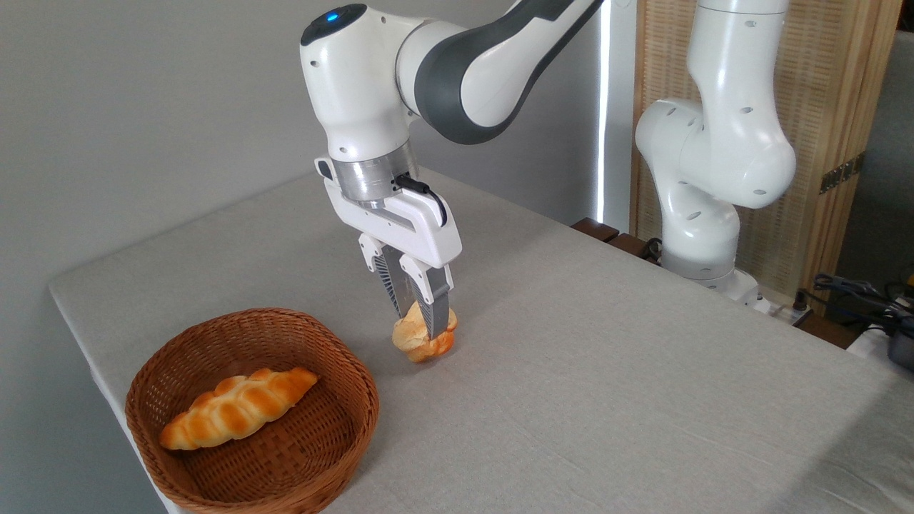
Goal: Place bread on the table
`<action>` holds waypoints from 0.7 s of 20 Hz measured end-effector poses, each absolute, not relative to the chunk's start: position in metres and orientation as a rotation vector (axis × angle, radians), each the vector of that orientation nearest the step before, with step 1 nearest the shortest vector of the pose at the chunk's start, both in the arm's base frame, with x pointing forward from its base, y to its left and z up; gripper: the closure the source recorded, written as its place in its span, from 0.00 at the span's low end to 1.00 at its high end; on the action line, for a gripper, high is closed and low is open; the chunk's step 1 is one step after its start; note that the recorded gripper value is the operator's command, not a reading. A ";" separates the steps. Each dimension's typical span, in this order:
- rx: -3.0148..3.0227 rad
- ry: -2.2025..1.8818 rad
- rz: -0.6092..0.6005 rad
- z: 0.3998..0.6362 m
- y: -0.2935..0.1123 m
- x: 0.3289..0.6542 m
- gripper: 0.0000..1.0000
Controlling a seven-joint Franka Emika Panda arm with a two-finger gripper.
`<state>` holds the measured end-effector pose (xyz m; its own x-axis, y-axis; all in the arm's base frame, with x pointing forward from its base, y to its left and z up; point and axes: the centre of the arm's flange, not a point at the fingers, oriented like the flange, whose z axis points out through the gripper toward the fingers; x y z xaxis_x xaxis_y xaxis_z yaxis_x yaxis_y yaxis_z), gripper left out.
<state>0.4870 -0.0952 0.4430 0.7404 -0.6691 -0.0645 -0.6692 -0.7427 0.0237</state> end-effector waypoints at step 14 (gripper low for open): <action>-2.925 1.125 0.008 0.467 -0.098 0.494 0.00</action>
<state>0.4943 -0.0983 0.4675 0.7421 -0.6702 -0.0072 -0.6703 -0.7421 -0.0049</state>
